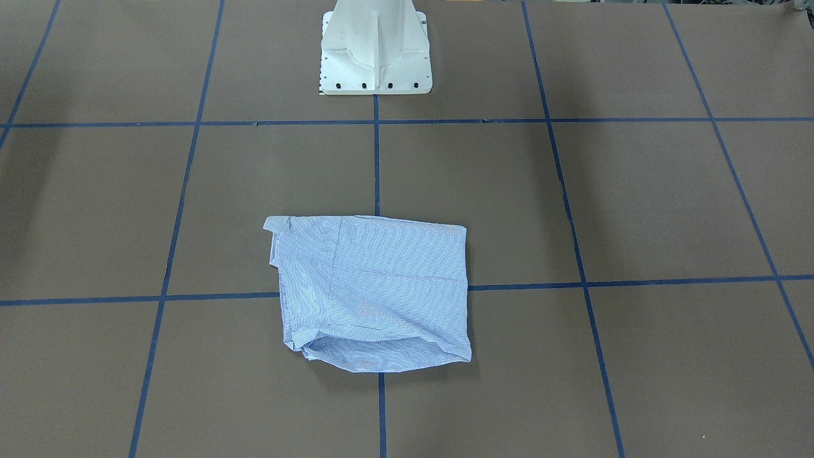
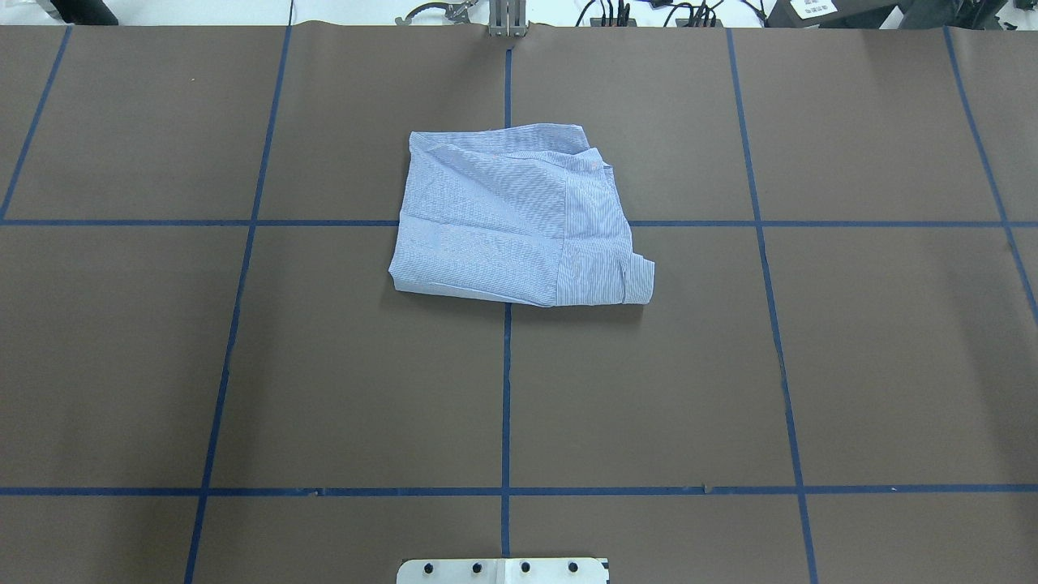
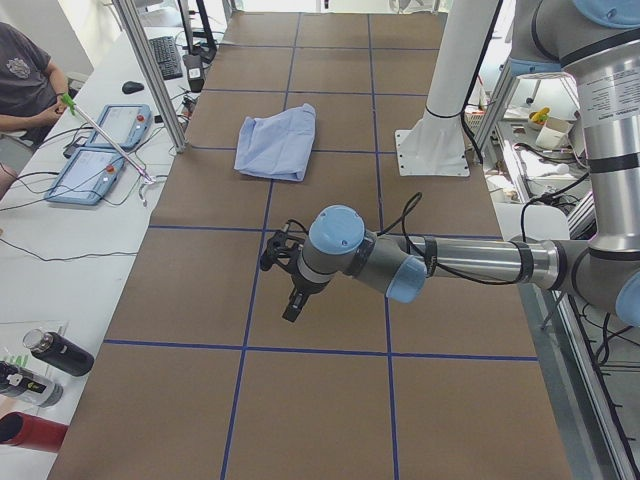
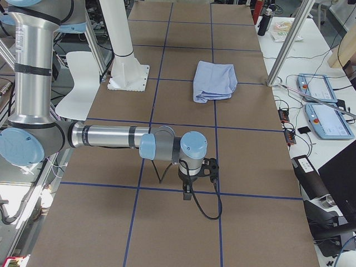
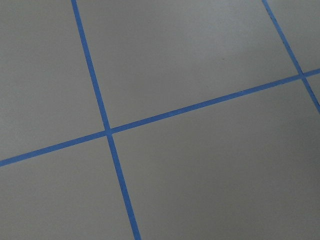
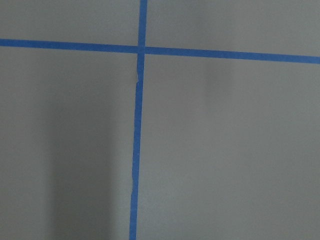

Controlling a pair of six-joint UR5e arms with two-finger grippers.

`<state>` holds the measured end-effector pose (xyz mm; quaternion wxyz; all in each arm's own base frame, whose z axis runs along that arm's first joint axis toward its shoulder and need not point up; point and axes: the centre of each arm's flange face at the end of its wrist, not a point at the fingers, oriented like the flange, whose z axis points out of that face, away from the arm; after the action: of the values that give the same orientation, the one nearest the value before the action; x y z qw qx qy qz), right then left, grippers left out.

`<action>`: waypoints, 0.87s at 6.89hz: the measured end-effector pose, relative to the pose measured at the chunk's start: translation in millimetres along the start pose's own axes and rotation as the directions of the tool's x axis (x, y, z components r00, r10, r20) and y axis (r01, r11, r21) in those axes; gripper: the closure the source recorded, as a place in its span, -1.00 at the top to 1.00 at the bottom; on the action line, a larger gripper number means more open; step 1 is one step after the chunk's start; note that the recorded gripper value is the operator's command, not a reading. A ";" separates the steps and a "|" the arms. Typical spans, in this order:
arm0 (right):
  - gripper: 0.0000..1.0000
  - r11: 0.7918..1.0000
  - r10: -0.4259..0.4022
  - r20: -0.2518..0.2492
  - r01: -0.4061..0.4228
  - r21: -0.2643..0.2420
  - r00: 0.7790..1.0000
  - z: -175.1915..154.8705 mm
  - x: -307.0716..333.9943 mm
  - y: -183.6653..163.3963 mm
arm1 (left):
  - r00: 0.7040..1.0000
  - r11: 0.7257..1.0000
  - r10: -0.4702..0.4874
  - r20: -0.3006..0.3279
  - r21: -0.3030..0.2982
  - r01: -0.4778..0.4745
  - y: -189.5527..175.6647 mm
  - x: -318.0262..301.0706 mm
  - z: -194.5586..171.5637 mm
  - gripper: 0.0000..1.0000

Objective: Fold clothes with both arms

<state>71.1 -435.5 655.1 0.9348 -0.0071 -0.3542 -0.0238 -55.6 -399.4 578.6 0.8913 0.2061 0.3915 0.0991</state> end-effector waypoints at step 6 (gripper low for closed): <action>1.00 0.997 0.068 0.073 -0.071 0.043 0.995 -21.4 -25.6 5.0 | 0.999 1.000 -0.006 0.048 -0.010 0.006 4.0 -9.6 2.9 0.99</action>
<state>66.4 -430.1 622.2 0.9218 0.0011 -0.3873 0.0172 -59.9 -399.8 588.5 0.9017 0.2029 0.3703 0.0934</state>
